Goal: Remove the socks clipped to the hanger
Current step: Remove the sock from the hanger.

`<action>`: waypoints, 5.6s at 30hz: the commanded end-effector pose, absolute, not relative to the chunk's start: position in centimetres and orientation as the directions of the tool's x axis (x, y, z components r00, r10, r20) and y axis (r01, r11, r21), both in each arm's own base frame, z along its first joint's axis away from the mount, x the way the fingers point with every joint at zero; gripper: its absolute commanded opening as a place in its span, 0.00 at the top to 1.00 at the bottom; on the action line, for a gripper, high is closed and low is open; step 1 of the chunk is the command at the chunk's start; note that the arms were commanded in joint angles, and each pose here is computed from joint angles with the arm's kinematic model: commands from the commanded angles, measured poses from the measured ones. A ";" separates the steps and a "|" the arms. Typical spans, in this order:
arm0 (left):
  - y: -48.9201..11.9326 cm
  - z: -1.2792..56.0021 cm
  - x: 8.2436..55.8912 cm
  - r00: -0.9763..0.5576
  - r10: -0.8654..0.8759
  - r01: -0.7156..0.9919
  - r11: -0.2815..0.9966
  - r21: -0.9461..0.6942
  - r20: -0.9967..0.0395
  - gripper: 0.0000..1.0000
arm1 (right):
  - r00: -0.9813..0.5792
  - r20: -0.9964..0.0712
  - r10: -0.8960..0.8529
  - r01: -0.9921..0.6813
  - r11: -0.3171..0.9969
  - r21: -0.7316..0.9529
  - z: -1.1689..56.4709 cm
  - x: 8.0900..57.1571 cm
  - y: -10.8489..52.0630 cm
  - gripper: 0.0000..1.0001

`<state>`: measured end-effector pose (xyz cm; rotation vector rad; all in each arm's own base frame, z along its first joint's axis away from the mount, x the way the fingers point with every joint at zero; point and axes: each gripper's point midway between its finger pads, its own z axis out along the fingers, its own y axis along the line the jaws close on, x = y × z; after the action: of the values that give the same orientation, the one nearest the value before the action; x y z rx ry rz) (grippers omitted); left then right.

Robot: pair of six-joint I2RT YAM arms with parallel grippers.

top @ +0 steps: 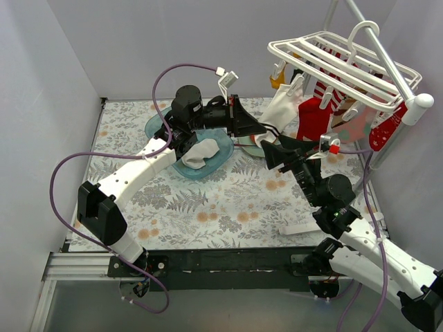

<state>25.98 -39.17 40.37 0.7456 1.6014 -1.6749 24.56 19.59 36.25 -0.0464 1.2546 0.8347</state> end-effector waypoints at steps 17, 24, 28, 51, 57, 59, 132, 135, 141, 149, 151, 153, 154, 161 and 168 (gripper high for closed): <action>-39.0 42.4 25.2 -0.622 -0.101 0.783 -0.075 -0.617 -0.777 1.00 | 0.143 -0.782 0.606 -0.651 0.653 0.387 42.0 23.7 19.7 0.77; -39.4 42.0 26.5 -0.617 -0.122 0.785 -0.018 -0.620 -0.778 0.93 | 0.121 -0.790 0.601 -0.631 0.661 0.406 41.0 23.5 19.2 0.99; -39.5 42.8 27.1 -0.584 -0.154 0.806 0.006 -0.592 -0.797 0.67 | 0.096 -0.803 0.588 -0.621 0.666 0.413 40.4 23.3 19.0 0.99; -43.5 48.5 28.9 -0.341 -0.253 0.925 0.080 -0.371 -0.905 0.31 | -0.044 -0.865 0.501 -0.645 0.646 0.407 38.9 21.8 20.1 0.99; -44.3 49.5 28.9 -0.272 -0.274 0.937 0.141 -0.318 -0.922 0.30 | -0.053 -0.871 0.488 -0.645 0.649 0.403 38.8 21.8 20.3 0.99; -44.5 50.2 28.7 -0.263 -0.282 0.941 0.136 -0.309 -0.923 0.28 | -0.051 -0.873 0.485 -0.647 0.650 0.399 39.0 21.8 20.2 0.99; -46.3 53.1 28.5 -0.411 -0.430 0.883 0.032 -0.469 -0.804 0.51 | -0.170 -0.862 0.478 -0.593 0.649 0.477 35.4 22.3 20.6 0.99; -46.3 53.1 28.5 -0.411 -0.430 0.883 0.030 -0.468 -0.804 0.51 | -0.176 -0.862 0.475 -0.590 0.650 0.479 35.2 22.4 20.6 0.99; -46.0 53.0 29.1 -0.391 -0.436 0.879 0.084 -0.469 -0.810 0.47 | -0.183 -0.865 0.467 -0.589 0.653 0.477 35.0 22.6 20.8 0.99; -44.4 53.3 29.1 -0.312 -0.455 0.879 0.195 -0.435 -0.834 0.37 | -0.168 -0.888 0.428 -0.584 0.682 0.439 35.8 23.2 21.0 0.99; -43.7 53.8 29.1 -0.283 -0.465 0.878 0.227 -0.422 -0.839 0.36 | -0.158 -0.895 0.417 -0.575 0.698 0.427 35.8 23.4 20.8 0.99; -43.5 53.7 29.1 -0.271 -0.464 0.876 0.245 -0.416 -0.844 0.36 | -0.148 -0.899 0.412 -0.570 0.707 0.418 36.1 23.7 20.8 0.99; -43.4 53.8 29.1 -0.259 -0.465 0.876 0.257 -0.409 -0.846 0.36 | -0.142 -0.902 0.409 -0.573 0.709 0.412 36.3 23.6 20.9 0.99; -43.5 53.4 30.1 -0.239 -0.453 0.858 0.315 -0.405 -0.859 0.40 | -0.135 -0.929 0.344 -0.539 0.761 0.360 36.3 23.9 22.3 0.99; -42.9 54.1 29.7 -0.126 -0.450 0.828 0.443 -0.343 -0.884 0.48 | -0.089 -0.942 0.322 -0.474 0.818 0.325 36.3 24.3 22.6 0.99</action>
<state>30.96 -45.25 50.41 0.4271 1.3584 -1.2625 23.77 23.29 34.27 -0.1739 1.5707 0.7476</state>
